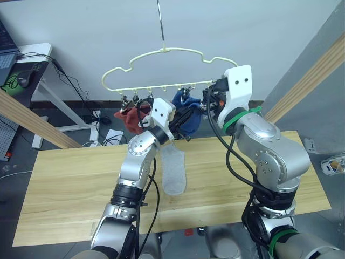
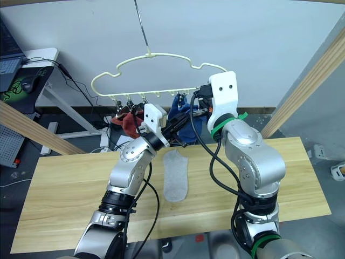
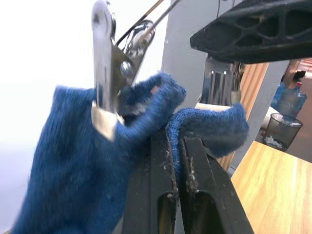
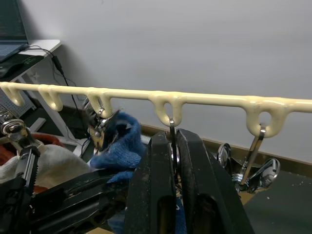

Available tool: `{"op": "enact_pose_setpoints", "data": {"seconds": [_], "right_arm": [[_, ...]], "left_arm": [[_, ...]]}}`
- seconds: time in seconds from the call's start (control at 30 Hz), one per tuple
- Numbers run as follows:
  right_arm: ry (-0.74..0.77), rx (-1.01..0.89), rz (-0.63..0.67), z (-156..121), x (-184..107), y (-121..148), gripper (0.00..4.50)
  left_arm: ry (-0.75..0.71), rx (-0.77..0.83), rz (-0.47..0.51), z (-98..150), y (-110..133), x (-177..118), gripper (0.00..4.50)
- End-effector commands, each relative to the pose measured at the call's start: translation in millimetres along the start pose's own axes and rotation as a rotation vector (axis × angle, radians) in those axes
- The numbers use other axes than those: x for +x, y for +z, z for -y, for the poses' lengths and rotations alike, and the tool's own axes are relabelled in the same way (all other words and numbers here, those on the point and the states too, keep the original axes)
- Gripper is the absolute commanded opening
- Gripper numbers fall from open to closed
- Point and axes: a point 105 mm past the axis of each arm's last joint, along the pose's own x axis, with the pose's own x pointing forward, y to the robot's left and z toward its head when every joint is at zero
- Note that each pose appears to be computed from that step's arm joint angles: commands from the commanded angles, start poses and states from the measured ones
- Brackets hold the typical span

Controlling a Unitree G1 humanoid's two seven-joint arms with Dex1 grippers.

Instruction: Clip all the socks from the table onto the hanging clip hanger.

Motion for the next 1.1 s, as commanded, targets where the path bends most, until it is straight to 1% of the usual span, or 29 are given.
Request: {"op": "enact_pose_setpoints", "data": {"seconds": [0.03,0.3,0.37,0.4,0.5,0.53,0.6,0.7,0.83,0.97,1.03,1.1], "right_arm": [[-0.014,0.000,0.004,3,-4,1,0.00],[0.000,0.004,-0.034,0,-4,-5,0.00],[0.001,0.009,-0.035,0,-4,-6,0.57],[0.003,0.011,-0.036,0,-4,-6,0.78],[0.005,0.014,-0.039,-1,-4,-6,1.87],[0.005,0.015,-0.040,-1,-4,-7,2.30],[0.004,0.017,-0.039,0,-4,-7,2.88],[0.002,0.018,-0.034,0,-3,-6,2.88],[0.019,0.020,0.017,-2,-5,3,2.88],[0.101,-0.005,0.009,-8,-13,1,2.88],[0.125,-0.030,-0.008,-3,-18,-1,2.88],[0.136,-0.043,-0.016,1,-21,-2,2.93]], "left_arm": [[-0.014,0.029,0.058,6,13,2,0.02],[-0.005,0.022,0.065,7,13,3,0.02],[-0.006,0.023,0.067,8,13,4,0.00],[-0.007,0.024,0.067,8,13,4,0.00],[-0.008,0.027,0.067,8,13,4,0.00],[-0.007,0.028,0.067,8,12,4,0.00],[-0.006,0.031,0.065,8,12,4,0.00],[-0.005,0.033,0.064,7,11,3,0.00],[-0.006,0.038,0.060,6,11,2,0.00],[-0.012,0.043,0.055,7,10,2,0.00],[-0.022,0.030,0.051,7,9,-1,0.00],[-0.020,0.024,0.048,6,8,-3,0.52]]}}
